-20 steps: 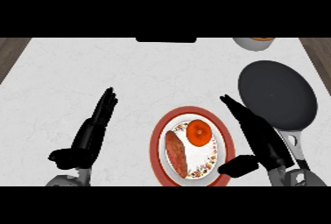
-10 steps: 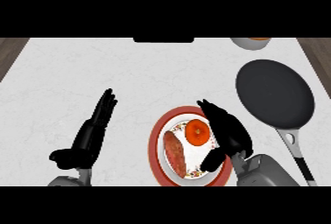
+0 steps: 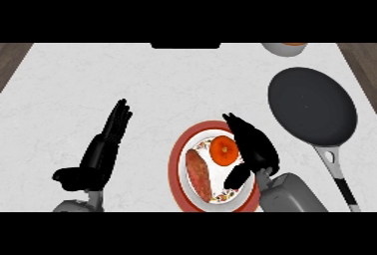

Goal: Pick the squash from the plate and place it in the pan

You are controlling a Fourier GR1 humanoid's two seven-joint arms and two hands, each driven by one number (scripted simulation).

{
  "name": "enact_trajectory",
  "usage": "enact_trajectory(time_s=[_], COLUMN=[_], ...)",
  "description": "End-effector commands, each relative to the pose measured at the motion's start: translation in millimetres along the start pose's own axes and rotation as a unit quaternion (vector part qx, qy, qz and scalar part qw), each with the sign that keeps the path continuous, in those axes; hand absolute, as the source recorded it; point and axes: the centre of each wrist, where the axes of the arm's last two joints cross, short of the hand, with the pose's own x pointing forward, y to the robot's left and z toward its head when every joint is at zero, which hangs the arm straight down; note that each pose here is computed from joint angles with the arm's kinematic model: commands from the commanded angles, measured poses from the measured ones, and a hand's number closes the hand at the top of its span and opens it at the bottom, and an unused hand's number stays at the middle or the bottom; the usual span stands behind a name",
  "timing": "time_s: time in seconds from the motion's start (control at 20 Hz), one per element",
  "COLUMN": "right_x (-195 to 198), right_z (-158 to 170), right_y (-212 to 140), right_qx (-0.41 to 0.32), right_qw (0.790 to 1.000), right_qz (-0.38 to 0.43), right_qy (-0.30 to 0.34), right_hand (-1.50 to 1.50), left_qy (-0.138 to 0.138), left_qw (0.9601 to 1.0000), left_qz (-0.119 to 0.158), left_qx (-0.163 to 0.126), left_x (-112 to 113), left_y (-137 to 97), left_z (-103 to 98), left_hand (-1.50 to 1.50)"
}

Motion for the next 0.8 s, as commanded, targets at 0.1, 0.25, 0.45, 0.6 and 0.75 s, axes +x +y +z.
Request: enact_trajectory(time_s=[0.1, 0.25, 0.45, 0.6, 0.75], right_x=[6.4, 0.4, -10.1, -12.3, -3.5], right_z=[0.5, -19.0, -39.2, -45.7, -44.2], right_y=[-6.0, 12.0, 29.0, 28.4, 43.2], right_qx=[-0.009, -0.009, 0.011, 0.019, 0.068], right_qw=[1.000, 1.000, 1.000, 0.999, 0.997], right_qz=[-0.021, -0.023, -0.009, -0.015, 0.027], right_qy=[0.002, -0.005, 0.014, 0.032, 0.010], right_hand=[-1.50, -1.50, -1.50, -1.50, 1.50], left_qy=[0.005, 0.000, -0.010, 0.000, -0.004], left_qw=[1.0000, 1.0000, 0.9999, 1.0000, 1.0000], left_qz=[-0.004, 0.000, -0.005, 0.000, -0.002], left_qx=[-0.004, 0.000, -0.001, -0.004, -0.001], left_x=[-18.0, 2.9, 7.8, 5.5, 7.2], left_y=[-3.1, 16.8, -4.6, -3.4, 3.8], left_z=[-3.2, 3.6, 3.3, -6.2, -14.3], left_hand=[0.00, 0.00, 0.00, 0.00, 0.00])
